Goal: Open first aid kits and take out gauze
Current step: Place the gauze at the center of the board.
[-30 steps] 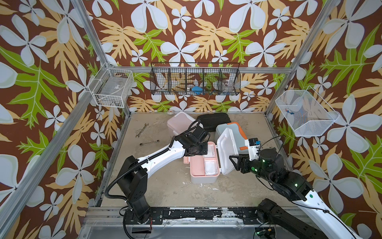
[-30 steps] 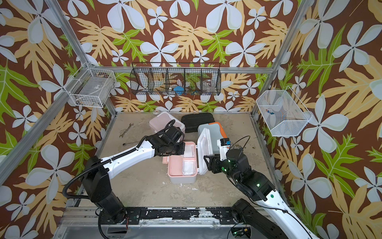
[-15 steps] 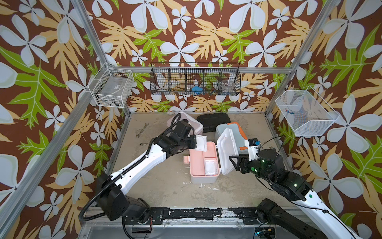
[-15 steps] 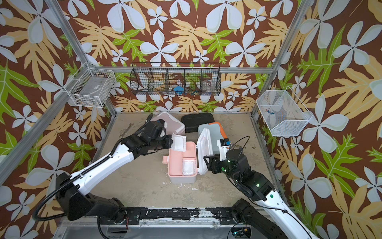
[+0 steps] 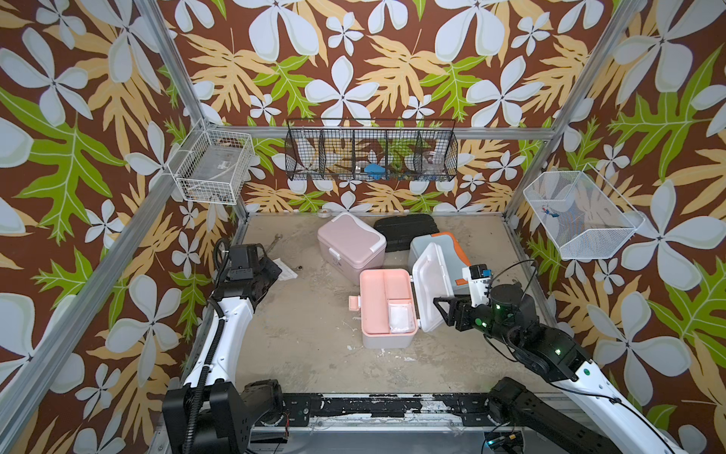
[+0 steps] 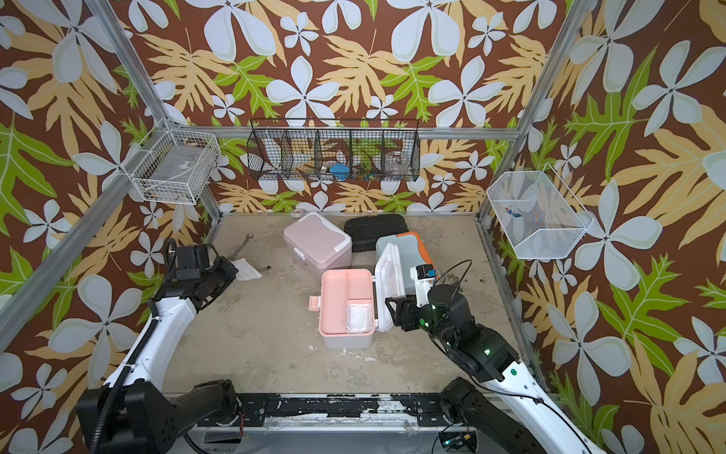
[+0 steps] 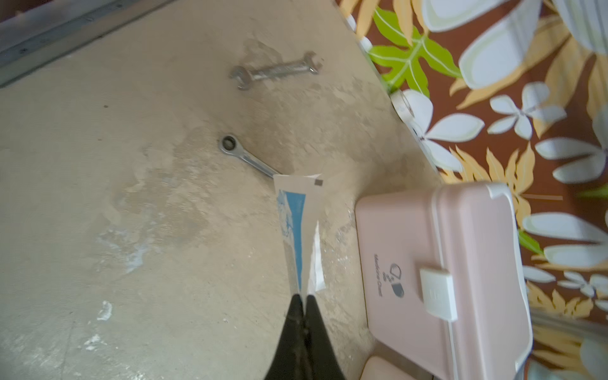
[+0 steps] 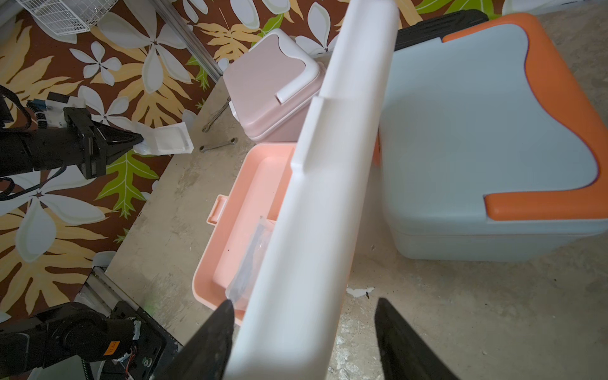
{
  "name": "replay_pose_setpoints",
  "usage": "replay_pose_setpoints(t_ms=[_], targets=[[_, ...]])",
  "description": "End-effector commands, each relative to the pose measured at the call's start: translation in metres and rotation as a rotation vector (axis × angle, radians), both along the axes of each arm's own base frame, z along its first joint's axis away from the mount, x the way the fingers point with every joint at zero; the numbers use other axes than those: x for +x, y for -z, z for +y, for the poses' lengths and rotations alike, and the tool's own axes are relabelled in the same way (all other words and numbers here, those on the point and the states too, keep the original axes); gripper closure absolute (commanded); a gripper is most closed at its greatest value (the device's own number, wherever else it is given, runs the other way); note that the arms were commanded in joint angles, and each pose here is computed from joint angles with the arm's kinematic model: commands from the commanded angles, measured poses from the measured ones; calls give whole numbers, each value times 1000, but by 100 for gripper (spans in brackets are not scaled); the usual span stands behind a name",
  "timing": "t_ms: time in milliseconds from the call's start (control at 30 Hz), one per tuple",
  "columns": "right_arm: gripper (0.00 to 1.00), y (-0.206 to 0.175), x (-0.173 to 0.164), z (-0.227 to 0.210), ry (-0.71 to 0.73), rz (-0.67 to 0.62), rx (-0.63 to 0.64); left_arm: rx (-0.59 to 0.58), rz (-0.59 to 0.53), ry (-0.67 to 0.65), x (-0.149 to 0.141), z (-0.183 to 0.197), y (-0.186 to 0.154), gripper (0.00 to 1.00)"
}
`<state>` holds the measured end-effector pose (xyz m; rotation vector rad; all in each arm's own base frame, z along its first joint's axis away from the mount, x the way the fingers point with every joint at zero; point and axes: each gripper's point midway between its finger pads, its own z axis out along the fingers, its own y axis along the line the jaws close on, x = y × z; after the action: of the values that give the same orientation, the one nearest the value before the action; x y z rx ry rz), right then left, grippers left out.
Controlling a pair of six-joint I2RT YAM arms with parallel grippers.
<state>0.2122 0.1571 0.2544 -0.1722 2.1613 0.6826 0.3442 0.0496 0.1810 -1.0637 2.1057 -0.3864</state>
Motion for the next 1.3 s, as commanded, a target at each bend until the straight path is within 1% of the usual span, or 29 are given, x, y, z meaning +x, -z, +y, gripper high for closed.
replay_pose_setpoints(t_ms=[0, 67, 200, 300, 433, 567, 700, 833, 1000, 1200, 1267], targets=[[33, -6, 2, 3, -7, -21, 19, -8, -59, -155, 7, 34, -3, 100], [33, -6, 2, 3, -8, -20, 13, -39, -46, -230, 6, 51, 8, 100], [32, -7, 1, 1, -8, -26, 1, -84, 15, -362, 1, 79, 34, 100], [32, -8, 0, -1, -6, -31, -6, -71, 24, -444, -4, 97, 41, 100], [32, -8, 0, -2, -7, -33, -11, -47, 9, -495, -4, 108, 44, 100], [32, -8, 0, 0, -12, -32, -11, -38, 34, -515, -3, 113, 57, 100], [32, -8, 0, 0, -13, -32, -7, -34, 24, -525, 0, 116, 67, 100], [32, -11, 0, 1, -16, -33, 1, -26, 52, -531, 3, 119, 77, 100], [32, -11, -1, 1, -15, -31, 2, -15, 56, -536, 1, 121, 82, 100], [32, -9, -1, 2, -22, -25, 7, -3, 71, -499, 2, 118, 87, 82], [32, -9, -1, 3, -23, -24, 11, -8, 73, -490, 2, 116, 89, 79]])
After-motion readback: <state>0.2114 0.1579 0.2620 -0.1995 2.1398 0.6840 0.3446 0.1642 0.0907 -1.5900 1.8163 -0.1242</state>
